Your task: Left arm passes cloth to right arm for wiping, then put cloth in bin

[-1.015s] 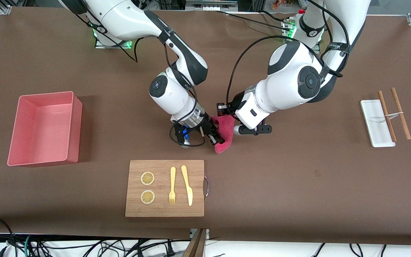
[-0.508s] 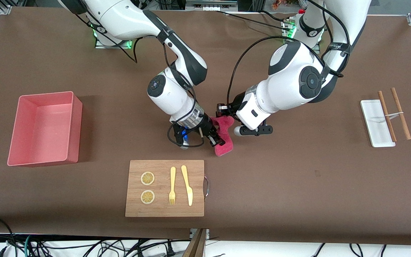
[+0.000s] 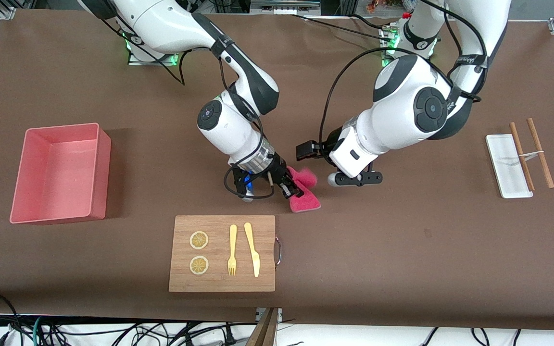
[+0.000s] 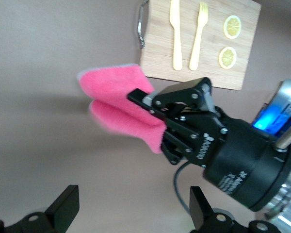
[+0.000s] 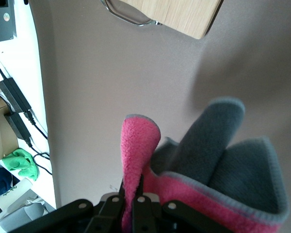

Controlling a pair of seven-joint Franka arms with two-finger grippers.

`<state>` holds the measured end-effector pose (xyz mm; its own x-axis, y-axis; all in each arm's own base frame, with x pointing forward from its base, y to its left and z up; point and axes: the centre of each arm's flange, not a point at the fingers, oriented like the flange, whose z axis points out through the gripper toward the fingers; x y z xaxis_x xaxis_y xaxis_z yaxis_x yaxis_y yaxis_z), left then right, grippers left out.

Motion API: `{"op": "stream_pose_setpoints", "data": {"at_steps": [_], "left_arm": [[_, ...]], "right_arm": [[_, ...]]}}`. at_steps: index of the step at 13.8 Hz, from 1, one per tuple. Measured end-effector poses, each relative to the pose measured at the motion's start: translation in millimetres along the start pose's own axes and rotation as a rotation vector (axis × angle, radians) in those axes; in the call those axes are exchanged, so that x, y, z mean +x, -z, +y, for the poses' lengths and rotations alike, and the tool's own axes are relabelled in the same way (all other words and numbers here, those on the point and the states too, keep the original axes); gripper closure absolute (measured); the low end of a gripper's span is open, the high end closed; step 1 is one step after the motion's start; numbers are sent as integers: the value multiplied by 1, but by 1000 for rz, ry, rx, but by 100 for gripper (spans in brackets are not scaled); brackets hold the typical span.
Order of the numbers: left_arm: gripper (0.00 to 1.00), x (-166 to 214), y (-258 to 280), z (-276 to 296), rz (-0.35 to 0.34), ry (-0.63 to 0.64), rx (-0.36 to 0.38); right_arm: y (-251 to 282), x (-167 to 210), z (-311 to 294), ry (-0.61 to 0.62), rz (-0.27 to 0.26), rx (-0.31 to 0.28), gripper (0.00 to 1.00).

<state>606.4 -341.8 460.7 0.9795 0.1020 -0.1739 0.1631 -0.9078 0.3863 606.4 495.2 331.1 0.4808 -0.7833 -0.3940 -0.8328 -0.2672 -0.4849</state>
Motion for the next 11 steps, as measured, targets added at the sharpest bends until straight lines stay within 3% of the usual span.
{"op": "stream_pose_setpoints", "data": {"at_steps": [5,7,9,11], "left_arm": [[0,-9,30,-24,36,-52,231],[0,-5,53,-47,39,-19,287],[0,2,77,-75,31,13,306],[0,13,96,-102,25,-26,308]], "right_arm": [[-9,-23,12,11,-35,-29,98],[-21,-31,27,15,-45,-63,98],[-35,-36,45,15,-53,-120,98],[-46,-37,63,17,-59,-222,98]]}}
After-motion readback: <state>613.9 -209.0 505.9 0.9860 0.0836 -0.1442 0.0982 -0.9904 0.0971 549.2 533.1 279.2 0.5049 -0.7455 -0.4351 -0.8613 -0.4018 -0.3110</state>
